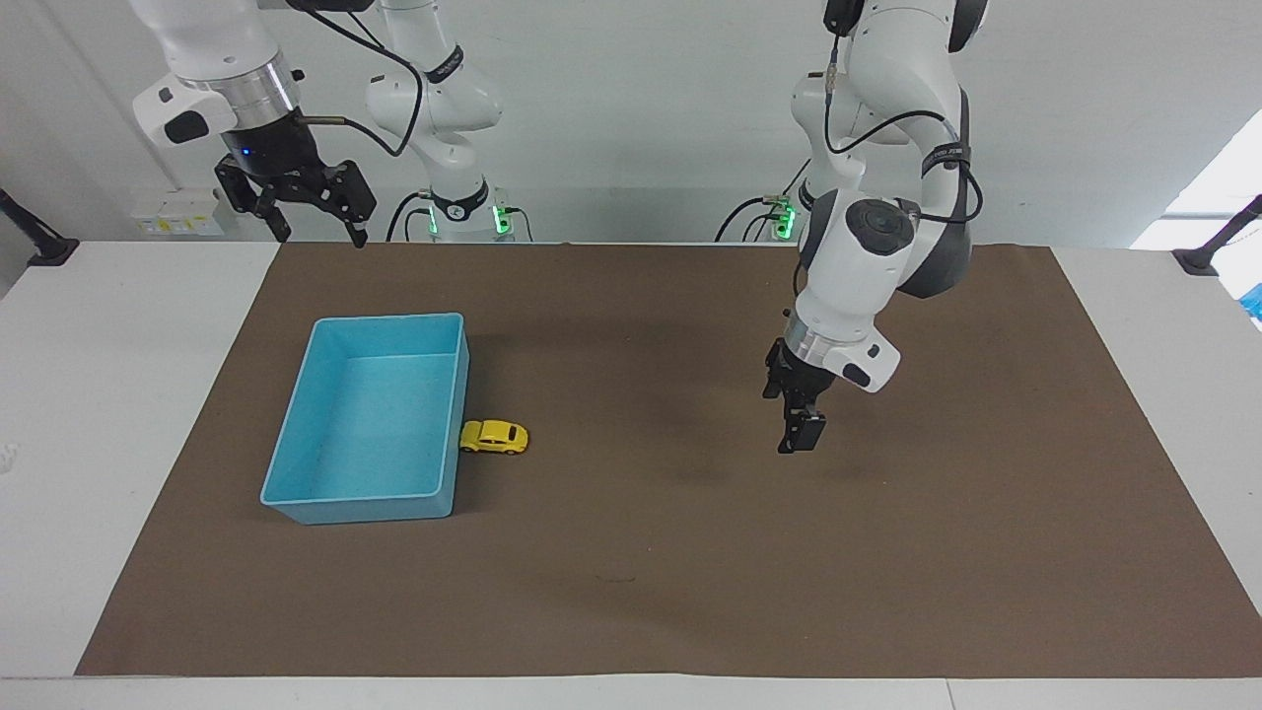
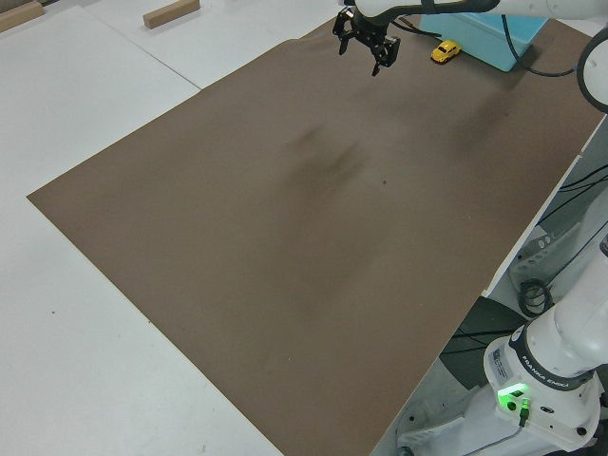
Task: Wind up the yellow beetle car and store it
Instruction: 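Retract the left gripper while the right gripper reaches the blue box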
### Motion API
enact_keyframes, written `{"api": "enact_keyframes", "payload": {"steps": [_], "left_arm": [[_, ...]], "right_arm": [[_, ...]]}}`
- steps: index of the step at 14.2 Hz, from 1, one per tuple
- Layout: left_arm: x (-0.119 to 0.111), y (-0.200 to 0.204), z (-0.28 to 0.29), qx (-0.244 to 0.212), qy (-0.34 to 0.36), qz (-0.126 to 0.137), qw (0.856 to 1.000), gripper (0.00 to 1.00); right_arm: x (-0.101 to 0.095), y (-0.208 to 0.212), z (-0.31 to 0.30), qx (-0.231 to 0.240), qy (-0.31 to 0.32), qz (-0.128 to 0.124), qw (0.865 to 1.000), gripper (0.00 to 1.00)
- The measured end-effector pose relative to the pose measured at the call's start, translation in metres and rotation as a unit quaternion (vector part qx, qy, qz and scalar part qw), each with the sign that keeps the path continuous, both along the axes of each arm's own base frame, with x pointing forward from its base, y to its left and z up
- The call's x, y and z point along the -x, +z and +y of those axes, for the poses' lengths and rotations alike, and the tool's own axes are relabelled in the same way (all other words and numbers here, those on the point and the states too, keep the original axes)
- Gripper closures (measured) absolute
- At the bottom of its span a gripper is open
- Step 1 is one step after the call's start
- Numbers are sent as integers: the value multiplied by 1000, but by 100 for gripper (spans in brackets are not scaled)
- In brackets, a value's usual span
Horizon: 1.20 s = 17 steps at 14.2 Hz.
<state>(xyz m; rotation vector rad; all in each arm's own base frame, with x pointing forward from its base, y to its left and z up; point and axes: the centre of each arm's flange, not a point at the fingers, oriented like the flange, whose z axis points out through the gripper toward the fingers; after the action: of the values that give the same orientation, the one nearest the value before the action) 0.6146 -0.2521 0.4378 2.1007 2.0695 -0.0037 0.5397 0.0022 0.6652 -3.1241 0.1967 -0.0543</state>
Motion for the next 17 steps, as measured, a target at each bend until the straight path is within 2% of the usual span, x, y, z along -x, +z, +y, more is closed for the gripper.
{"api": "enact_keyframes", "payload": {"steps": [6,8,10,13,17], "left_arm": [[2,49,36,-14,-107,-32,994,0],[1,59,52,-19,-133,-39,990,0],[0,63,71,-27,-165,-35,985,0],[-1,69,103,-39,-218,-30,975,0],[1,72,143,-50,-284,-25,957,0]], "right_arm": [[3,1,8,-5,22,6,1000,0],[5,3,20,-9,61,4,998,0],[7,5,34,-8,102,2,995,0],[9,6,48,-5,174,-1,985,0],[15,9,83,-1,267,-4,964,0]]}}
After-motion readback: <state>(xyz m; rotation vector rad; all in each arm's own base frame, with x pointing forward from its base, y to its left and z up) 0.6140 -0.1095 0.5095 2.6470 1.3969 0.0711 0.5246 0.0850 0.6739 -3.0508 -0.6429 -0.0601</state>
